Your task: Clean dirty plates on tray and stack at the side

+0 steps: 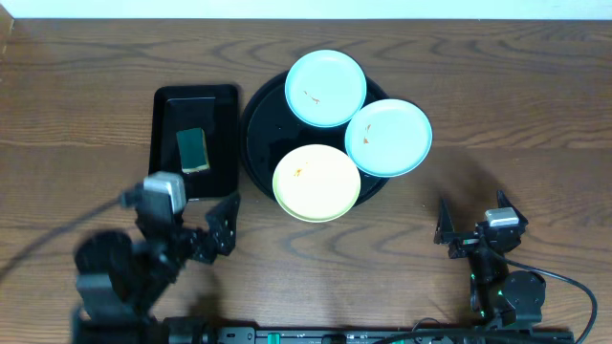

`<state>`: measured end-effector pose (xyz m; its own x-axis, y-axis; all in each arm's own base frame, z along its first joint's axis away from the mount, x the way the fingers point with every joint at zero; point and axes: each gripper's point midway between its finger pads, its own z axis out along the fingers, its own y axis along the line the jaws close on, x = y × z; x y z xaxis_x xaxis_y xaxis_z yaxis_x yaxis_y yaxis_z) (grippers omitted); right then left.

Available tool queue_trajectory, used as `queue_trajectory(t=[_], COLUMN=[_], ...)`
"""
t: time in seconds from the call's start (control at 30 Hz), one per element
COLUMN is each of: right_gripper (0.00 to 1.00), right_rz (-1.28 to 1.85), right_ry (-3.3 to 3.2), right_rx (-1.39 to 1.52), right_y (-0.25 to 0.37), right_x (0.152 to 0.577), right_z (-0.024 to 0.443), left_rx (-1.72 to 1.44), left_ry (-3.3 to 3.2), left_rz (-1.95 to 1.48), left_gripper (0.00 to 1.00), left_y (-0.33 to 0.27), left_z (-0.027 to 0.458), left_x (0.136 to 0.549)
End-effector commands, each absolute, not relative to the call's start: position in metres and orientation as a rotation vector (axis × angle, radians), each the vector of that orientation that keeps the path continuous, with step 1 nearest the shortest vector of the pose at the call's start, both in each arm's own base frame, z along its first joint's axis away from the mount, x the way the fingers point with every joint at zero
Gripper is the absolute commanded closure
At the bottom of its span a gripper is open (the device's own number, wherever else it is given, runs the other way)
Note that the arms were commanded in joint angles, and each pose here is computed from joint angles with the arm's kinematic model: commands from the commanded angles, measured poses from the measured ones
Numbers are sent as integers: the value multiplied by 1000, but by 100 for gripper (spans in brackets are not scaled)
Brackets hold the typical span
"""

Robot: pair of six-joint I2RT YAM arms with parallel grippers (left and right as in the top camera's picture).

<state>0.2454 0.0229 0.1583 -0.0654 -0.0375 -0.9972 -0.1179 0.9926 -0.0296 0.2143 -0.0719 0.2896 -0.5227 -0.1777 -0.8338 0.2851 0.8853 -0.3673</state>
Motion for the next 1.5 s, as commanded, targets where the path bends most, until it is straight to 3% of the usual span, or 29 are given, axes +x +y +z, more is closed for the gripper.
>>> queue_trajectory(t=[0.0, 0.2, 0.53, 0.73, 0.93, 1.17, 1.47], right_gripper=[1, 1, 1, 1, 1, 1, 1], right_rz=[75, 76, 226, 245, 294, 311, 318], right_ry=[1634, 1634, 1659, 1722, 2040, 2506, 2721], right_rx=[-147, -148, -84, -92, -218, -239, -212], right_y=[28, 28, 38, 41, 59, 60, 53], right_x=[245, 245, 239, 236, 266, 315, 378], right_z=[158, 158, 168, 233, 275, 266, 183], left_rx=[167, 149, 113, -126, -196, -243, -217], left_ry=[2142, 2319, 2396, 2423, 2431, 2490, 2556], left_rz=[-676, -736, -741, -574, -488, -418, -405], left_gripper=[13, 13, 13, 14, 14, 14, 13], left_y=[-87, -89, -87, -59, -46, -36, -35], left_z=[320, 344, 330, 322, 318, 304, 285], left_x=[223, 249, 270, 284, 287, 288, 301])
